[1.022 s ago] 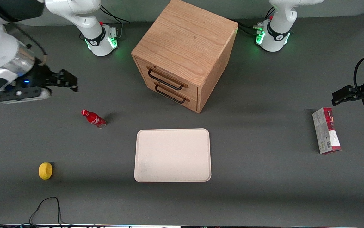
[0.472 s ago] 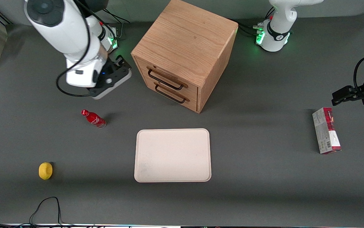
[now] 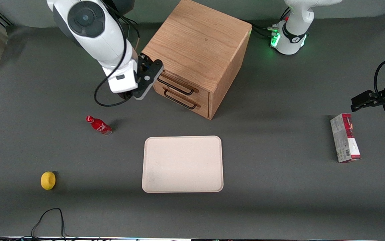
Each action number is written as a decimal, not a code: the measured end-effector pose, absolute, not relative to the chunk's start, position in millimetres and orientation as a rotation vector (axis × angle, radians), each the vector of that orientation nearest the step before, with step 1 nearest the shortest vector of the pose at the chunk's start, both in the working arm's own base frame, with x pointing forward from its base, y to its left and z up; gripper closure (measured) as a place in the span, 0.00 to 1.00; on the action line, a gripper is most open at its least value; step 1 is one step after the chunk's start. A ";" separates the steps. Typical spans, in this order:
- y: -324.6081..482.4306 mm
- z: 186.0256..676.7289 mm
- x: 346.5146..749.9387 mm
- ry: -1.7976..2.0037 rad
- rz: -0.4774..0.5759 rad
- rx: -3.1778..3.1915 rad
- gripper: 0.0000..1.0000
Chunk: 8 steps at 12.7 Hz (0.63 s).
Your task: Open upper drawer
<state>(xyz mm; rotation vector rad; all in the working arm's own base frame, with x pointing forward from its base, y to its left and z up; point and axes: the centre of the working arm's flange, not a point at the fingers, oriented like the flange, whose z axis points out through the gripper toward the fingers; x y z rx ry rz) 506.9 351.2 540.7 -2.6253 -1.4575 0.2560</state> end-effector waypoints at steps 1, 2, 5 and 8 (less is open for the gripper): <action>354.8 529.8 508.7 -1.468 0.287 -2.567 0.00; 356.9 519.1 511.3 -1.475 0.314 -2.521 0.00; 361.3 485.4 519.5 -1.474 0.392 -2.453 0.00; 377.6 460.8 515.3 -1.493 0.450 -2.405 0.00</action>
